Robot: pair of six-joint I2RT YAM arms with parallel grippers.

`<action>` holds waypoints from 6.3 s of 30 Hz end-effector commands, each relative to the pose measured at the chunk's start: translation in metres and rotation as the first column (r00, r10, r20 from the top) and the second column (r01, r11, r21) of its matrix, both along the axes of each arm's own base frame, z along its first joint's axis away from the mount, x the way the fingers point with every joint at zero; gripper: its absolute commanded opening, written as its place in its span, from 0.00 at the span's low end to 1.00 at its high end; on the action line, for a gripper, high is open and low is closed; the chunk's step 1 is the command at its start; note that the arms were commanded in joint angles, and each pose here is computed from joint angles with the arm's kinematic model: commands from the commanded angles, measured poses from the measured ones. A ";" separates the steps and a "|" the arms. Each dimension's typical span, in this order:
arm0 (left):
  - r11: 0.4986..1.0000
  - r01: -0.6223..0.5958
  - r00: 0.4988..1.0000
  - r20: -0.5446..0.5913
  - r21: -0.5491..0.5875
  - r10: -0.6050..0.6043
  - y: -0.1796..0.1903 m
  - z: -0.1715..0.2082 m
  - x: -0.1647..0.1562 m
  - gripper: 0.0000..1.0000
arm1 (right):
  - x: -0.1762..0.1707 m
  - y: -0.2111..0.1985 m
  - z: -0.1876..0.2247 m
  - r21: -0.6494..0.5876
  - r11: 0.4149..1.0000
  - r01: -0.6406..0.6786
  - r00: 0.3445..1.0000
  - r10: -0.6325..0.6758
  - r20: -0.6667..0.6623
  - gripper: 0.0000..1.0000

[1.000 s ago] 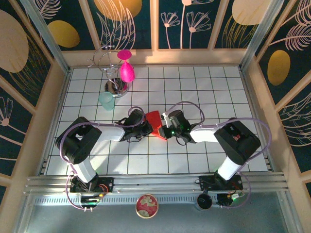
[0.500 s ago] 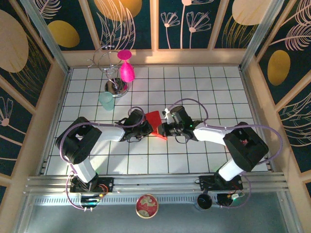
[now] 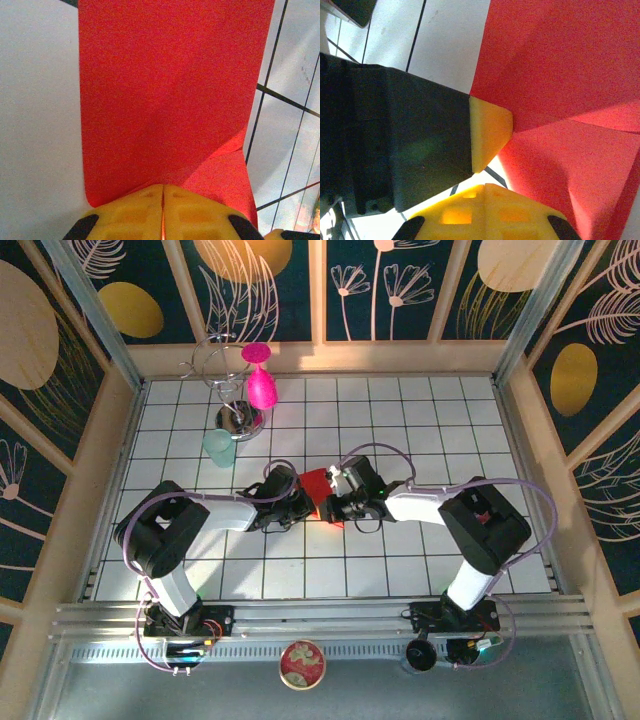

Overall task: Fold a paper plane with a square sheet of paper (pick it up from the middle)
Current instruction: Third fold the triangle at the center of the table.

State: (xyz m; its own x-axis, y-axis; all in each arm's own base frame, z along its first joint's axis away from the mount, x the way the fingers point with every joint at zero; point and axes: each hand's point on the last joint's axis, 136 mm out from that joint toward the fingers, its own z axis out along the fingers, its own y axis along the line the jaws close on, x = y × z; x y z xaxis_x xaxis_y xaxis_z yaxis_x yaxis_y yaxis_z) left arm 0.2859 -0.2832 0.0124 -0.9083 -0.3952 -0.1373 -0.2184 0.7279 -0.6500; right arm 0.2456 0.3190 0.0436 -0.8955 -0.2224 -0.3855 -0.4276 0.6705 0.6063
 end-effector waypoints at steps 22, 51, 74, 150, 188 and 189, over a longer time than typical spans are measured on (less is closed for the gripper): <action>0.993 -0.012 0.997 -0.069 0.121 0.021 0.018 -0.030 -0.011 0.08 | -0.001 -0.023 -0.031 -0.102 0.995 -0.019 0.999 0.015 -0.038 0.04; 0.990 -0.011 0.997 -0.068 0.140 0.021 0.021 -0.030 -0.011 0.07 | -0.014 -0.029 -0.043 -0.107 0.992 -0.068 0.995 0.060 -0.074 0.05; 0.990 0.000 0.998 -0.055 0.143 0.007 0.017 -0.024 -0.006 0.06 | -0.029 -0.048 0.016 0.075 0.996 0.056 0.998 -0.056 -0.009 0.08; 0.993 -0.054 0.989 0.134 -0.106 0.068 0.038 0.056 0.017 0.35 | 0.025 -0.025 0.037 0.109 0.971 0.213 0.977 -0.215 0.009 0.26; 0.984 -0.119 0.992 0.023 -0.131 0.123 0.015 0.019 0.003 0.50 | 0.021 -0.047 -0.038 -0.056 0.963 0.262 0.955 -0.267 -0.127 0.21; 0.984 -0.115 0.993 0.018 -0.136 0.118 0.013 0.018 0.002 0.50 | 0.021 -0.047 -0.038 -0.052 0.964 0.261 0.956 -0.266 -0.126 0.21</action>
State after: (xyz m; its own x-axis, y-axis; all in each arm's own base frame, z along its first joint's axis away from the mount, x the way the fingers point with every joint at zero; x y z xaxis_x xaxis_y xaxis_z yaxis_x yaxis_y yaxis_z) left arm 0.2880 -0.2706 0.0316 -0.8591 -0.5003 -0.1081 -0.2556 0.6023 -0.7563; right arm 0.2708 0.2809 0.0222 -0.9568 0.0144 -0.2903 -0.1826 0.7472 0.6390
